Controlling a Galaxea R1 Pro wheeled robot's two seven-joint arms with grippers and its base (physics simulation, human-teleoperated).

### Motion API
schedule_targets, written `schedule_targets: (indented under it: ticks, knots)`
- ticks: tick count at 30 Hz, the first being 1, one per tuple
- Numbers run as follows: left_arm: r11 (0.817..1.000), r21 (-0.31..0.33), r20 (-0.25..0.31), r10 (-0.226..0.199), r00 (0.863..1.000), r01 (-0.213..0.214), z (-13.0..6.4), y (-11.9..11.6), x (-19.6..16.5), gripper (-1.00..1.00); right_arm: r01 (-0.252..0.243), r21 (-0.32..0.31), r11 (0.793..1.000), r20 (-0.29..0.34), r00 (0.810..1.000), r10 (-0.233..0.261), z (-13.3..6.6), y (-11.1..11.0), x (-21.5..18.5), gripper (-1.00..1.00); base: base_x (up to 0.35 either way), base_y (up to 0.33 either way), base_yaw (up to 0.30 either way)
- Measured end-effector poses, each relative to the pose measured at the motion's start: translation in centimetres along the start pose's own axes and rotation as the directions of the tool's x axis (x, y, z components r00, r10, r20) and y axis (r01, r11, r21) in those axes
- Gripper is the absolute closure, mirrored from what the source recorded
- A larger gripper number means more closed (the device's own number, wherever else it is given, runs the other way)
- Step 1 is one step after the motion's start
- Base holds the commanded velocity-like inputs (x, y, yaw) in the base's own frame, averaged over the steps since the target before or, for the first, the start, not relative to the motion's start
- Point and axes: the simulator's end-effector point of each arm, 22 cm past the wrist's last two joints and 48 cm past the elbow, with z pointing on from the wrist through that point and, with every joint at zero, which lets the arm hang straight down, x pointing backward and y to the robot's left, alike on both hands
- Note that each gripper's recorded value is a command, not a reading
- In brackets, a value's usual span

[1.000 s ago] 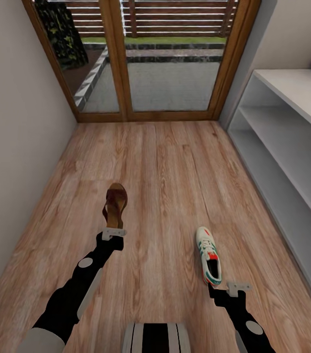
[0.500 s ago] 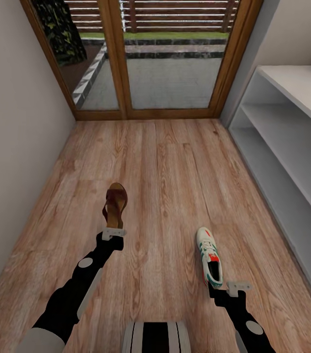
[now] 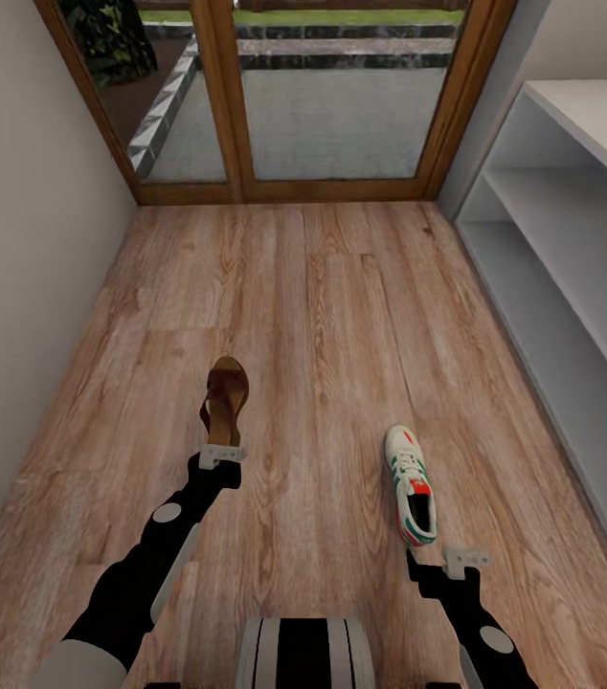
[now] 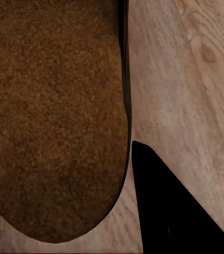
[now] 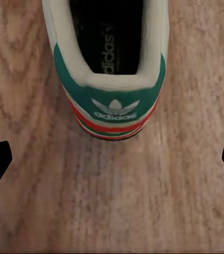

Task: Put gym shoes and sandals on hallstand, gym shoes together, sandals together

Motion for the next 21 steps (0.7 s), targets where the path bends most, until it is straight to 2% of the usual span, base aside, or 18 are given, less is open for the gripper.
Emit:
schedule_targets:
  ticks: [6, 12, 21]
  knots:
    - [1.000, 0.004, -0.021, -0.003, 1.000, 0.003, 0.7, -0.1, 1.8, 1.00, 0.003, 0.000, 1.000, -0.034, 0.999, -0.003, 0.5, 0.0, 1.7, -1.00, 0.000, 0.000, 0.000]
    - [1.000, 0.023, 0.023, 0.003, 1.000, -0.004, 1.2, -1.0, 2.0, 1.00, 0.004, 0.000, 1.000, -0.060, 0.998, -0.004, 0.8, 0.0, 3.1, -1.00, 0.000, 0.000, 0.000]
    - [1.000, 0.025, 0.025, 0.003, 1.000, -0.004, 1.4, -1.1, 2.3, 1.00, 0.005, 0.001, 1.000, -0.070, 0.998, -0.005, 0.8, 0.0, 3.6, -1.00, 0.000, 0.000, 0.000]
